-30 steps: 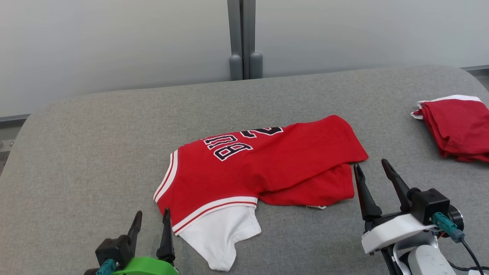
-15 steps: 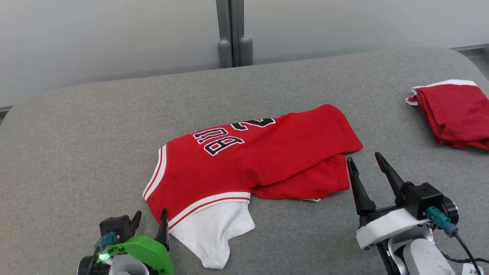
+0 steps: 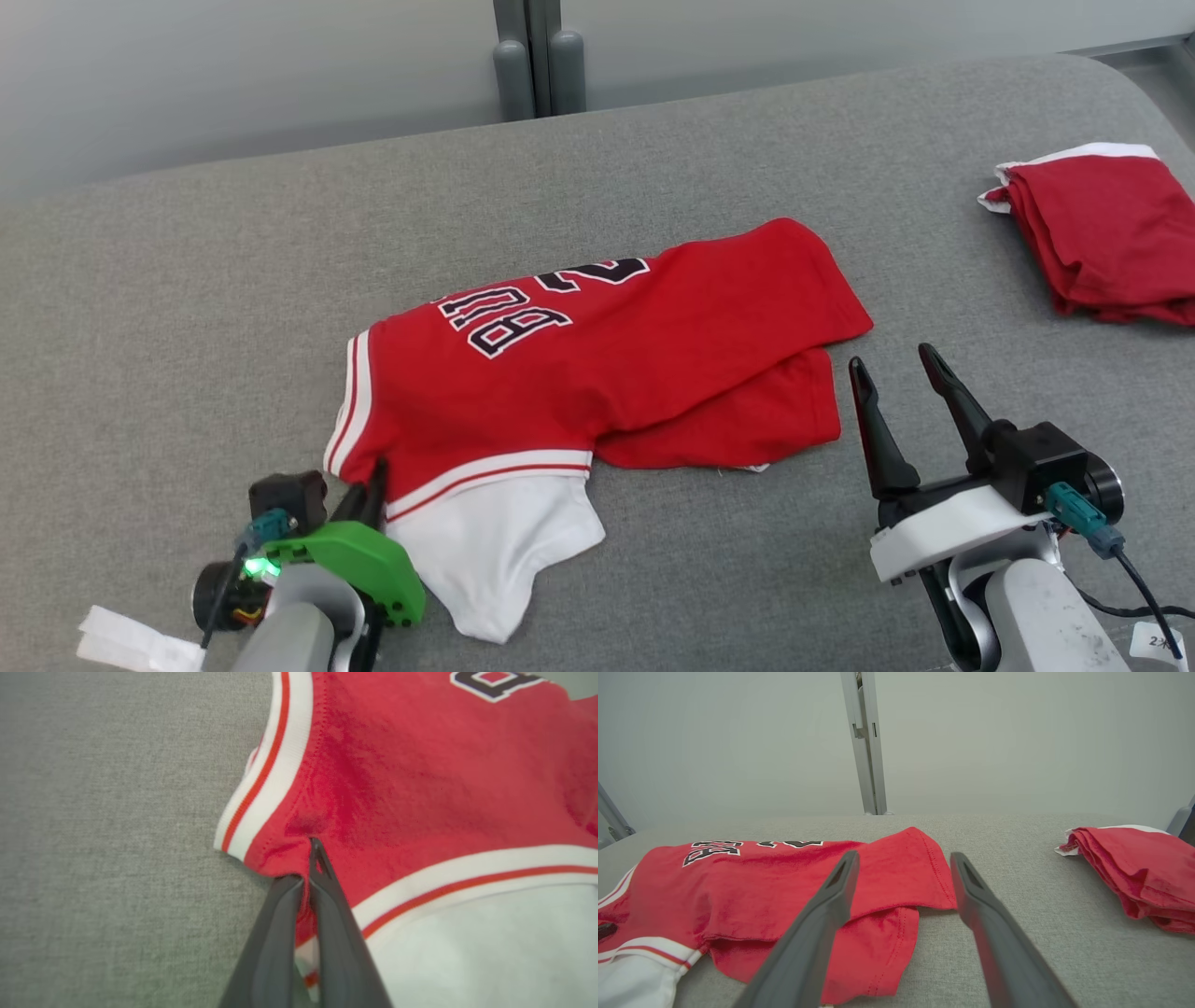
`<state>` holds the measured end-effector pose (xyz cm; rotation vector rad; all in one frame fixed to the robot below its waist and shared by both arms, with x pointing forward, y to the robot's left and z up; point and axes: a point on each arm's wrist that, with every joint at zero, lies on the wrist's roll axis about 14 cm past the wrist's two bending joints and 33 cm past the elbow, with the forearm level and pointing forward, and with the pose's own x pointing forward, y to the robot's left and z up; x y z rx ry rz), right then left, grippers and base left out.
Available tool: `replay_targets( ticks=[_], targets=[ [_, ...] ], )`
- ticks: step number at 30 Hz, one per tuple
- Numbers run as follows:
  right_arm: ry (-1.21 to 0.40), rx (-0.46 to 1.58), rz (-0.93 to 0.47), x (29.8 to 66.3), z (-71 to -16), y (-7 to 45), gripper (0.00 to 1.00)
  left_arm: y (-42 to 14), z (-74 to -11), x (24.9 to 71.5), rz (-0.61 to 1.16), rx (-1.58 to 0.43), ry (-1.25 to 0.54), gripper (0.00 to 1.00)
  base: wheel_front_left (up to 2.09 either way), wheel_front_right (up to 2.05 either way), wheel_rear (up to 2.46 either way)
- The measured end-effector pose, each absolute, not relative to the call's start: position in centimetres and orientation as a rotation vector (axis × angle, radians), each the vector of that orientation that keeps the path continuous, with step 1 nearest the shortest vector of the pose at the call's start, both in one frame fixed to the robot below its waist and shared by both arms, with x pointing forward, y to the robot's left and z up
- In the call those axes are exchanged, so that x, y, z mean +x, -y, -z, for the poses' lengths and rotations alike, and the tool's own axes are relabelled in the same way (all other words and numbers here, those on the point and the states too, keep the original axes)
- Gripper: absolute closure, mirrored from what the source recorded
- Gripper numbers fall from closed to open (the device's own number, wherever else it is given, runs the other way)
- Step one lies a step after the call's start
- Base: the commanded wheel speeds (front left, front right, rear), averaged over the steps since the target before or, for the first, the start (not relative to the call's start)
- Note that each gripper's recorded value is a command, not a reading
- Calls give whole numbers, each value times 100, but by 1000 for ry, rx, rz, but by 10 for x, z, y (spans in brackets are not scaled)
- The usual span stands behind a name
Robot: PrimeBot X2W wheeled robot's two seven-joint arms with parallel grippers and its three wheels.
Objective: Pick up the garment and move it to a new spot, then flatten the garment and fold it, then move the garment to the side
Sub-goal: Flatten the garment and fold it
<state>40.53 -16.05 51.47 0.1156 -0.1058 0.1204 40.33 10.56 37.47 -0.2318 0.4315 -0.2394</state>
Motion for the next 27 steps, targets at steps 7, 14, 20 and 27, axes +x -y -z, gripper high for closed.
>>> replay_targets(
  ticks=[7, 14, 20, 27],
  targets=[
    [98, 107, -111, 414, -511, 164, 0, -122, -412, 453, 239, -148, -280, 100, 0, 0, 0],
    [90, 97, -108, 420, -507, 165, 0, -128, -428, 480, 242, -106, -228, 100, 0, 0, 0],
    [91, 93, -92, 422, -507, 171, 0, -122, -442, 487, 240, -137, -179, 0, 0, 0, 0],
    [101, 87, -70, 422, -511, 178, 0, -128, -448, 463, 196, -203, -140, 0, 0, 0, 0]
  ],
)
